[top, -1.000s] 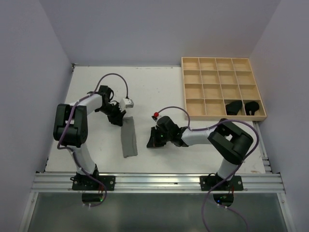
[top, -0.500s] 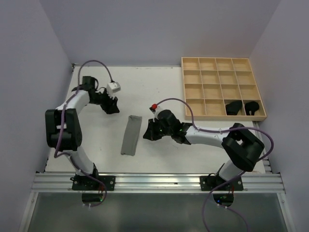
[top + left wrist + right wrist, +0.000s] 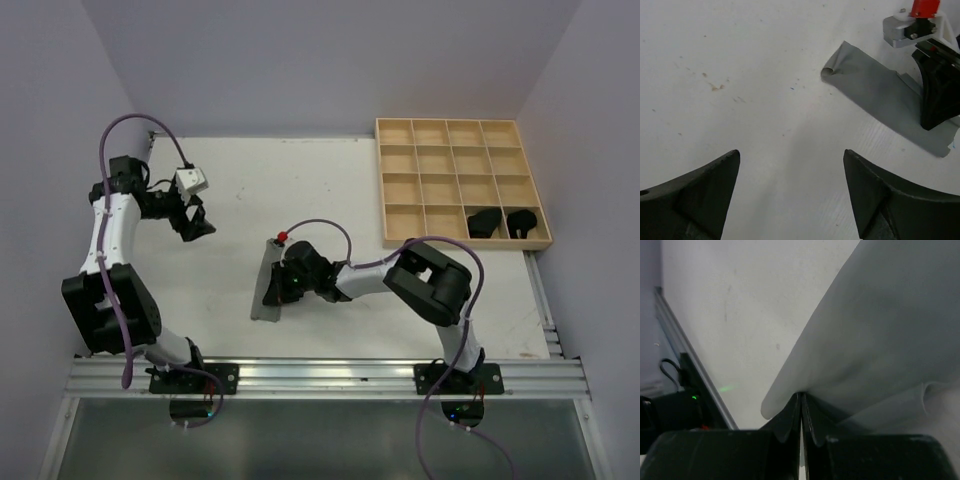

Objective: Roll the underwear

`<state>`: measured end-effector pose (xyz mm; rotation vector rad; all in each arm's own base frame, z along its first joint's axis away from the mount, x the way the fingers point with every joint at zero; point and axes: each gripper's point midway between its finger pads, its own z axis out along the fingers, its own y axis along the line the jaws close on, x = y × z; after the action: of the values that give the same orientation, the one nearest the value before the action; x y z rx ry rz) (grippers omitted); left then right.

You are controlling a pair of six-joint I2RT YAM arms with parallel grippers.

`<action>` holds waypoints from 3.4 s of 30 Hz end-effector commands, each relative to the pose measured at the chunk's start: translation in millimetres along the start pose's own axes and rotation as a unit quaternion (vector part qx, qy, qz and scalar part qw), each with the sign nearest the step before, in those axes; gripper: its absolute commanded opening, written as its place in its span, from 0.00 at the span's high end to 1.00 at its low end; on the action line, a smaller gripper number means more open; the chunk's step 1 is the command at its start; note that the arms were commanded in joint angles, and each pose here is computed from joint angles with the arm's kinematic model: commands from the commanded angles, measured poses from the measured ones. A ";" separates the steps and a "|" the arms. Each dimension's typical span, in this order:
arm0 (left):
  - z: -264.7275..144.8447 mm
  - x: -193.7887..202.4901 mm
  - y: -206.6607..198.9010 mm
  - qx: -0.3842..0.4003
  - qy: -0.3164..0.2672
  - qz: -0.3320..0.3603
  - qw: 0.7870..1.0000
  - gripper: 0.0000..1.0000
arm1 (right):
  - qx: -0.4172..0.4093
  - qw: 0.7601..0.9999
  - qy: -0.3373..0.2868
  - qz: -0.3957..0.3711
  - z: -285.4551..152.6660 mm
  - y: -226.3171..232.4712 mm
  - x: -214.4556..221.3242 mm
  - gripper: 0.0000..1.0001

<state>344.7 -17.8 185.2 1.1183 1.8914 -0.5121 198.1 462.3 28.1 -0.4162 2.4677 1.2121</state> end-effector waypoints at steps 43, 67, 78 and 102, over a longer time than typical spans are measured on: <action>124.3 122.3 -195.1 0.250 0.021 0.511 0.822 0.77 | -0.063 0.993 0.073 0.070 1.9 -76.9 14.6 0.95; 97.0 107.5 -227.2 0.343 0.032 0.355 0.869 1.00 | -0.060 0.998 0.004 -0.013 -36.9 -23.6 -57.1 0.90; 107.5 81.4 -207.4 0.361 0.044 0.178 0.914 1.00 | -0.037 0.996 0.087 -0.006 -16.0 -61.1 -1.3 0.90; 116.2 61.7 -186.5 0.384 0.034 -0.046 0.922 1.00 | 0.008 0.997 0.050 -0.062 -35.3 -61.7 -24.6 0.89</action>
<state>226.3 -159.1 41.6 1.5731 1.8794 -1.3753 231.5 421.6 17.4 -0.6229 2.4686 1.3352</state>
